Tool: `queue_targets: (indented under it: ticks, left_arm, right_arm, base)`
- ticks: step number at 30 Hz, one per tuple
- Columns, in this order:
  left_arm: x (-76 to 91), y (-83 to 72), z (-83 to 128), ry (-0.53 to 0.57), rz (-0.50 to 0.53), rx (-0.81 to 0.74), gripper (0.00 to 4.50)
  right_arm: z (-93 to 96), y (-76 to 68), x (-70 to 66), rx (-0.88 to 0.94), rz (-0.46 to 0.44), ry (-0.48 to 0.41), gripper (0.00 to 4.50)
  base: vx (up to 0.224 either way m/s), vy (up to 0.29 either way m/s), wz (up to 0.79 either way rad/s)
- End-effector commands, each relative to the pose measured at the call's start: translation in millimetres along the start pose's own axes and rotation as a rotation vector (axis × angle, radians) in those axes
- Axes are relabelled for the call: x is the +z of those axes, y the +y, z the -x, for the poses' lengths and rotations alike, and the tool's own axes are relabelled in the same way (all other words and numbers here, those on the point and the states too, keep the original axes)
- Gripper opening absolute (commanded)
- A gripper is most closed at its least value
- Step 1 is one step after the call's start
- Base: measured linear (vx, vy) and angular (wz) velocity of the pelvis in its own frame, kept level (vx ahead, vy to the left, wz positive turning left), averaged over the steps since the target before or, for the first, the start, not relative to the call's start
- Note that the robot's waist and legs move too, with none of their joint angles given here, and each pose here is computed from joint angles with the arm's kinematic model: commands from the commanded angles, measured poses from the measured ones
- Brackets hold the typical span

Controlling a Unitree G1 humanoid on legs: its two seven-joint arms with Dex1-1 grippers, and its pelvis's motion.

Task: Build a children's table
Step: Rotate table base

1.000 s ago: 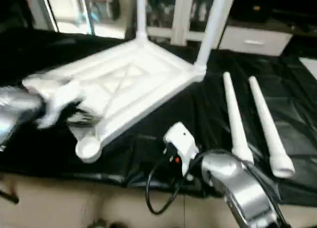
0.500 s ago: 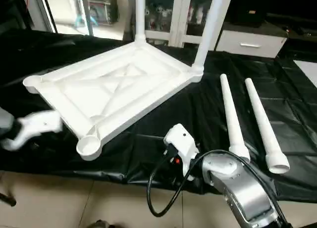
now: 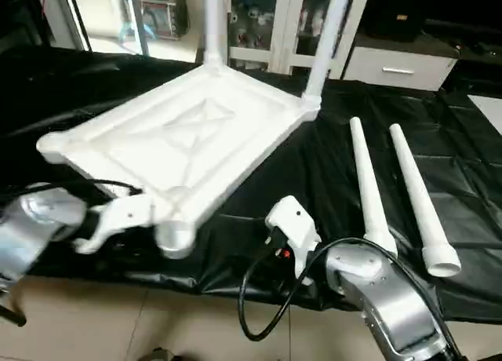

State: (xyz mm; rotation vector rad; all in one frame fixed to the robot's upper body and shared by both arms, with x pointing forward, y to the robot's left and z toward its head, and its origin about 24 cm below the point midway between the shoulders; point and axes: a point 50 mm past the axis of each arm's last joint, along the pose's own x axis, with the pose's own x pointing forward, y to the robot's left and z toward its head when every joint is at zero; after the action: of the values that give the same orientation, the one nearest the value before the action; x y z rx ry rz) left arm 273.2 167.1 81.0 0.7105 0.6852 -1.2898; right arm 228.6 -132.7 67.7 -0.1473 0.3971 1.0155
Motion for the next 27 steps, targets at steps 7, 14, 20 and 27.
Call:
queue_targets:
  ticks: [7, 14, 20, 27]
  left_arm:
    - [36.2, 1.3, -33, -0.114, -0.077, 0.026, 1.84]
    - [34.3, -0.8, -8, -0.123, -0.086, -0.018, 1.84]
    - [35.5, -1.6, 19, -0.137, -0.093, -0.103, 1.84]
    - [41.0, 23.7, 22, -0.126, -0.188, 0.014, 1.84]
  right_arm:
    - [5.5, -4.0, 2.6, -0.027, 0.024, -0.005, 4.07]
    - [10.8, -6.2, 1.3, -0.047, 0.018, -0.001, 4.07]
    - [14.8, -10.3, 0.6, -0.062, 0.013, 0.002, 4.07]
    - [14.4, -11.2, 0.2, -0.057, 0.016, 0.006, 4.07]
  base:
    - [0.000, 0.000, 0.00]
    - [0.000, 0.000, 0.00]
    - [0.000, 0.000, 0.00]
    - [0.000, 0.000, 0.00]
